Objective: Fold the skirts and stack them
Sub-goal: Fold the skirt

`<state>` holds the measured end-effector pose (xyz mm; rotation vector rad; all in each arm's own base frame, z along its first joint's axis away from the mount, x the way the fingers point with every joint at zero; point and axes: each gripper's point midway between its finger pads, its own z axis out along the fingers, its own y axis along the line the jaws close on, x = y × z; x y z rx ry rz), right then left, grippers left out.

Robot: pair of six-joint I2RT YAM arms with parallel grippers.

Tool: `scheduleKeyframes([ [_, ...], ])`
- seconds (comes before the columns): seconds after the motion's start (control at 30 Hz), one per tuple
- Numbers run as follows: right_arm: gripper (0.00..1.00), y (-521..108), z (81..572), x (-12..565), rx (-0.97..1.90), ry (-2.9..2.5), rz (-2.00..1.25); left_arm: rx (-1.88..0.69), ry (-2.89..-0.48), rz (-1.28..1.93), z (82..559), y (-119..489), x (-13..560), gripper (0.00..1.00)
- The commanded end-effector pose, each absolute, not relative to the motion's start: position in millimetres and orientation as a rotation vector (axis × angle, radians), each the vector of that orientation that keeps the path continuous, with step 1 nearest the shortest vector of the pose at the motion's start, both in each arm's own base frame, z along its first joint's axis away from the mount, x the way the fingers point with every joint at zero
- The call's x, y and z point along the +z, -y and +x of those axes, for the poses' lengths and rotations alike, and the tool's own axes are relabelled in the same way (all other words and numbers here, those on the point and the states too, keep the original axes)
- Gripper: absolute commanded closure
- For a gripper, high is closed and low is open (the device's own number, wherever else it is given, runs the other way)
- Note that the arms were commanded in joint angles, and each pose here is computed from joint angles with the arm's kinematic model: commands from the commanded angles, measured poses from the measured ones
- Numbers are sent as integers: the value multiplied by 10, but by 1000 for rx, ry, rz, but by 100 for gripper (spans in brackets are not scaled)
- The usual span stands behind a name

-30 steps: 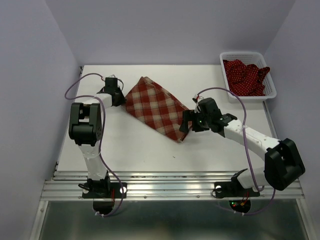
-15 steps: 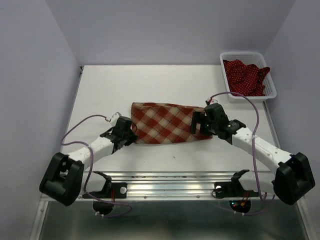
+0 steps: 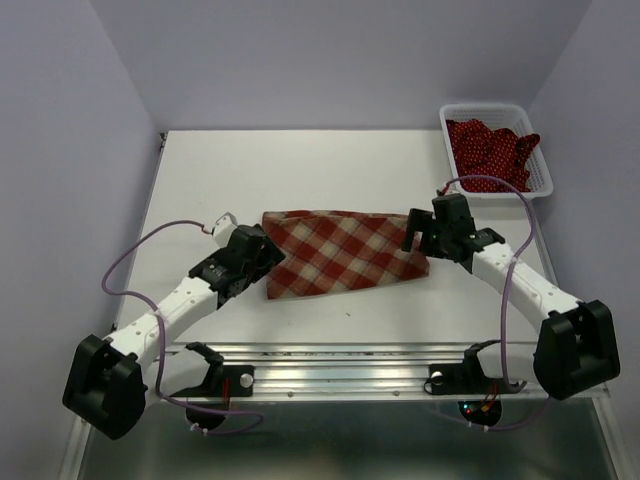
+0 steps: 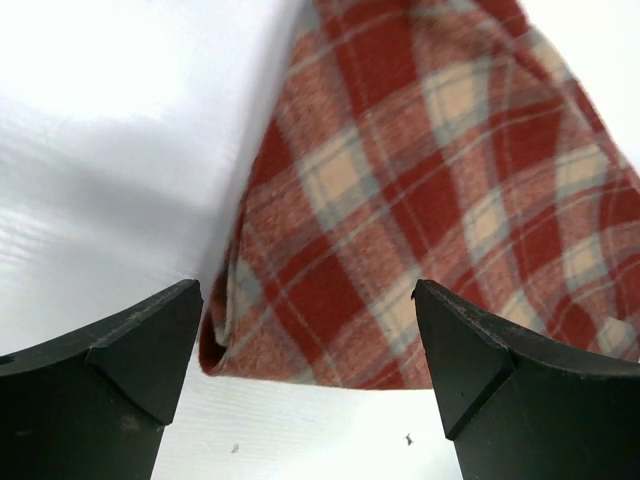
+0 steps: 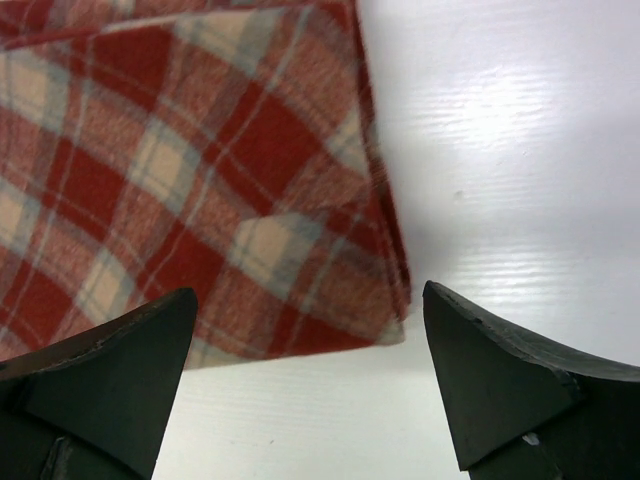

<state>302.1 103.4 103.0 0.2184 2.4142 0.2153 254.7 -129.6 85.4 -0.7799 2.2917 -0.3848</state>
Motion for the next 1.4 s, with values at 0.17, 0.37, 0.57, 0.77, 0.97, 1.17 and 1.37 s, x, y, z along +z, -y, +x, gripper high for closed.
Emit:
scheduleKeyframes([
  [0.17,0,-853,3331,1070,448,-2423,193,-289,-2283,-593,3092,1253,1047,1],
  [0.37,0,-954,3352,819,555,-2485,161,-383,-2319,-458,3271,1319,950,1],
  [0.57,0,-919,3340,546,578,-2543,251,-413,-2383,-430,3243,1316,681,1],
  [0.77,5,-887,3138,304,559,-2601,299,-434,-2473,-417,3114,1370,391,1],
  [0.97,24,-976,3039,169,635,-2629,323,-453,-2503,-409,3053,1397,276,17],
  [1.17,50,-1035,2946,9,686,-2676,346,-449,-2563,-394,2987,1418,116,44],
  [1.37,82,-1039,2942,-74,688,-2691,369,-473,-2552,-396,3000,1459,147,58],
])
